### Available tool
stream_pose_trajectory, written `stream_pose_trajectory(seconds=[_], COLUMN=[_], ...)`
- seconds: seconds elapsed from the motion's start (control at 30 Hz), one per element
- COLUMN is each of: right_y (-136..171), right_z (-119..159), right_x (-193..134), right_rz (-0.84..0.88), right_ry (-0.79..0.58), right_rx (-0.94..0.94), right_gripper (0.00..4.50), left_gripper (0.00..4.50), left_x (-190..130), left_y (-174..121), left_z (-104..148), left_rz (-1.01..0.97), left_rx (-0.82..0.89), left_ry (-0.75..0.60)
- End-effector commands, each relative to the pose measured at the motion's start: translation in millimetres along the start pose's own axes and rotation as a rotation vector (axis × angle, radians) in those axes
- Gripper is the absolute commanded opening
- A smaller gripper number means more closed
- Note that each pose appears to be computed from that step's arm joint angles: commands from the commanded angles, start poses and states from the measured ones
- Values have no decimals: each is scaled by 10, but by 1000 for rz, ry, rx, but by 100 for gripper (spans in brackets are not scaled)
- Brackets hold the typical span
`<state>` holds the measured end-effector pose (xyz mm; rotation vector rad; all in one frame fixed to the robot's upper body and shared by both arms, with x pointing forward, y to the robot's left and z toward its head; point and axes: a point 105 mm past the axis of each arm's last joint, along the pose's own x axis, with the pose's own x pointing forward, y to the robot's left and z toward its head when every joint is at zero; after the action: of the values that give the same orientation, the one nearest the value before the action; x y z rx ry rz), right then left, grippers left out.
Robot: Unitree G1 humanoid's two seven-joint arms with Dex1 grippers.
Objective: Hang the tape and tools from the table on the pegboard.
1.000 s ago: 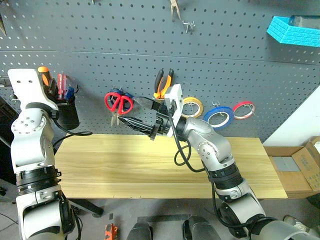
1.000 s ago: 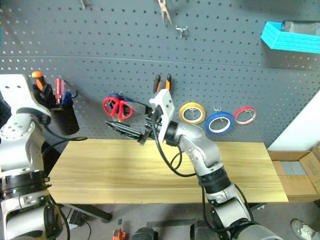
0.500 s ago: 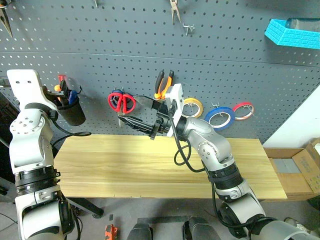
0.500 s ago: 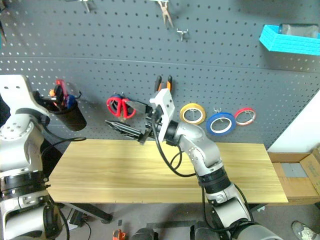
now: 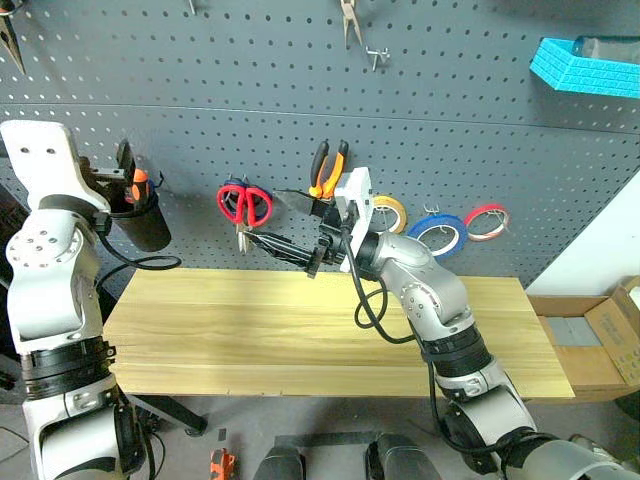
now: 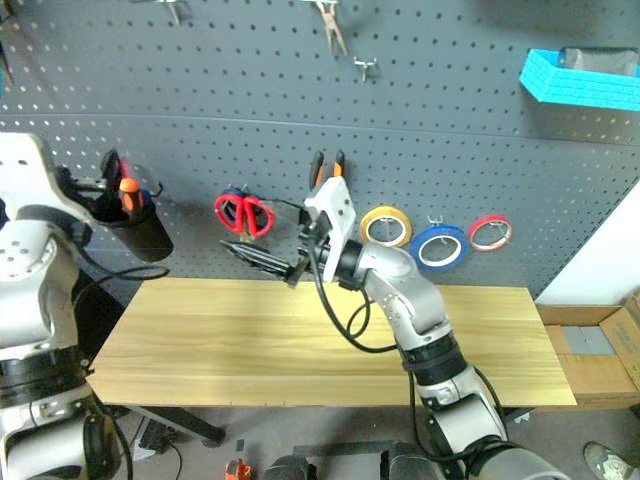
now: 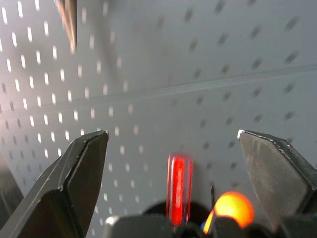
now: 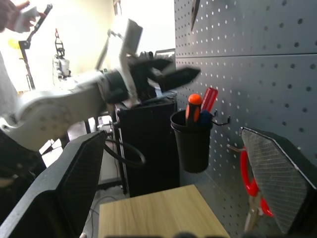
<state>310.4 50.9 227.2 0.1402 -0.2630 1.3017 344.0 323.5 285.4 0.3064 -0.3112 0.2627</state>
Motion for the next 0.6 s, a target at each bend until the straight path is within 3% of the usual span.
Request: stream_pose_trajectory(seconds=[0.03, 0.3, 0.6], right_y=[27, 20, 0], right_z=[198, 157, -141], right_x=[-74, -302, -695], right_rz=[8, -49, -200], right_ry=[-45, -10, 86], right_rx=[-62, -85, -91], right_gripper=[450, 450, 450], left_gripper=[449, 449, 449], left_x=[-136, -439, -913], left_y=[-98, -468, -1162], left_z=[361, 579, 339], left_rz=[-10, -67, -269], left_rx=[24, 49, -54], left_ry=[-94, -126, -49])
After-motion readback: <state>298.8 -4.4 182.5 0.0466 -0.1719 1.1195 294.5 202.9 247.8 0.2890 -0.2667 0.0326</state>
